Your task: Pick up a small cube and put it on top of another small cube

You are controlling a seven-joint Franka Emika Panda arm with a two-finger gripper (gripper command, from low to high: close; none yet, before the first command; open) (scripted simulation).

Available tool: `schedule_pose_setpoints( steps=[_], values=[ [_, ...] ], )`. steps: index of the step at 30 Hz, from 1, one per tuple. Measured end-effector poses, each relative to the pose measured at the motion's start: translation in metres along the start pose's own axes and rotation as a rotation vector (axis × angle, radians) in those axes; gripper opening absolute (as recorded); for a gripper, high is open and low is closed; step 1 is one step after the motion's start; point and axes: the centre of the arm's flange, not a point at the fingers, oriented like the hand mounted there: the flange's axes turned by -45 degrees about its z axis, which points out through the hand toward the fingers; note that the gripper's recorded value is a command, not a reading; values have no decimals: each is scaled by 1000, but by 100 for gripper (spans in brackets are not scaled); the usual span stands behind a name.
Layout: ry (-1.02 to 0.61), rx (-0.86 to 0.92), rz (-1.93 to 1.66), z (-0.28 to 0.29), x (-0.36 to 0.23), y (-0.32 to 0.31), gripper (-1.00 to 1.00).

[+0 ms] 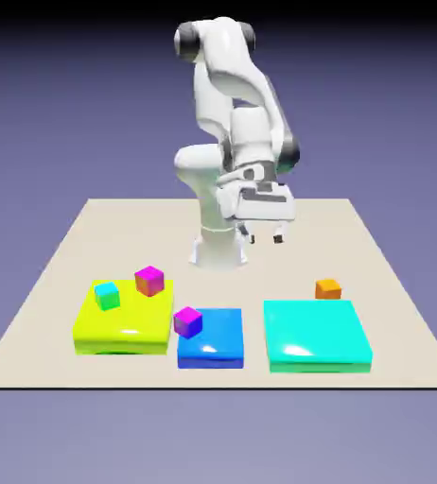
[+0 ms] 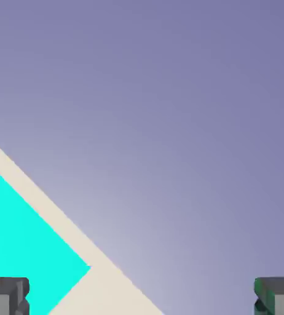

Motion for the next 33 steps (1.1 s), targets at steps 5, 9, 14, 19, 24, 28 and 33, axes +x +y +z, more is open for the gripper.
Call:
schedule_pose_setpoints(
  steps=[5, 9, 14, 19, 24, 28, 33],
  values=[
    [-26, 87, -267, 21, 13, -30, 0],
    [-36, 159, -482, 36, 21, -55, 0],
    [-35, 253, -751, 53, 29, -89, 0],
    [-20, 349, -1020, 68, 35, -124, 0],
    [11, 450, -1287, 82, 37, -161, 0],
    [48, 532, -1500, 91, 37, -191, 0],
    [111, 639, -1765, 100, 34, -230, 0]
  ],
)
